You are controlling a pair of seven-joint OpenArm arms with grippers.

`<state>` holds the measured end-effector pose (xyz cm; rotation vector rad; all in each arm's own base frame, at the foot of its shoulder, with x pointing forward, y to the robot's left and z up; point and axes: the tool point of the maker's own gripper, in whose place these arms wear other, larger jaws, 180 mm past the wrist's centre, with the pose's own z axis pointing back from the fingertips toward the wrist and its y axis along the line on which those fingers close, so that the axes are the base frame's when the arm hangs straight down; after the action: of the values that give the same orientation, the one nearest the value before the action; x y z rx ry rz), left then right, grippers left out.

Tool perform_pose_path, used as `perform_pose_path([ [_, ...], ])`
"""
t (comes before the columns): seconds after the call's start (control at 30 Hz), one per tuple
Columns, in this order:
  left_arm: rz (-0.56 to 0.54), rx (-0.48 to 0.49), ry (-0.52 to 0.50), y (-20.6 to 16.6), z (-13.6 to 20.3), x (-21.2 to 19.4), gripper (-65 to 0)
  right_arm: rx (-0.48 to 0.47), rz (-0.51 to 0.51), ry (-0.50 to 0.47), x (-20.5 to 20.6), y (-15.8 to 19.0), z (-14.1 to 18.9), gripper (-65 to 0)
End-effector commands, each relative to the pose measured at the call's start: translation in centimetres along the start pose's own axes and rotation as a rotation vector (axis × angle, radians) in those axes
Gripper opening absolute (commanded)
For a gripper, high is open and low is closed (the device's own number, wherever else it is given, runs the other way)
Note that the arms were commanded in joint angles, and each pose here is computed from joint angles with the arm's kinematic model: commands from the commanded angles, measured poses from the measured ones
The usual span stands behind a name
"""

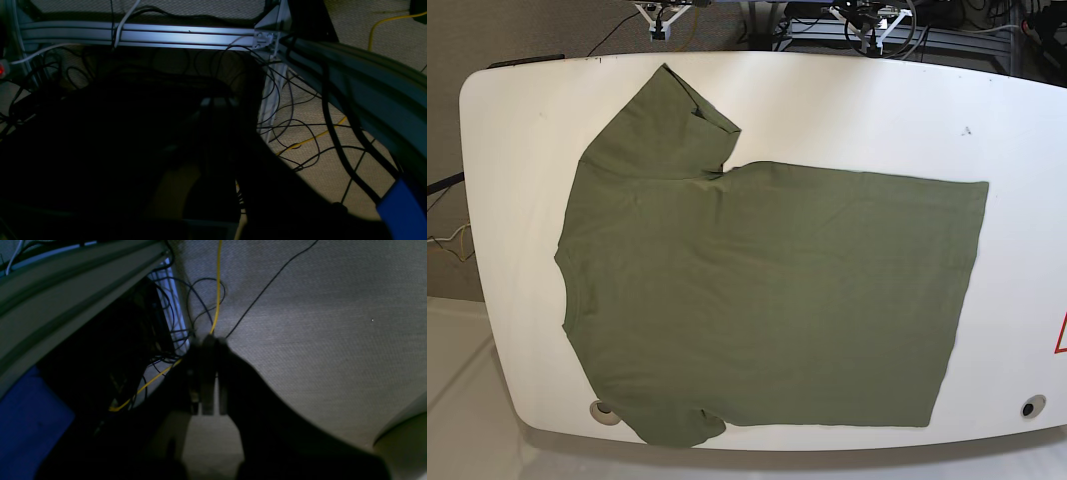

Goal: Fold the T-shirt properly

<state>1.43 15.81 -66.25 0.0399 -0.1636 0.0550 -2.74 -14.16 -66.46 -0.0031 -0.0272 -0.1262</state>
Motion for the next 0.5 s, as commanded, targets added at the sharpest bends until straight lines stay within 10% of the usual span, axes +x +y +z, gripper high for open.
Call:
perform_pose_path([
  [0.0,-0.006,0.011,-0.001,0.42,0.03,-0.12,-65.0,-0.004,-0.010,0.005,-0.61,-0.43,0.06,-65.0],
  [0.47,-0.004,0.010,0.001,0.33,0.04,-0.20,-65.0,-0.006,-0.009,0.000,-0.61,-0.46,0.07,-65.0],
])
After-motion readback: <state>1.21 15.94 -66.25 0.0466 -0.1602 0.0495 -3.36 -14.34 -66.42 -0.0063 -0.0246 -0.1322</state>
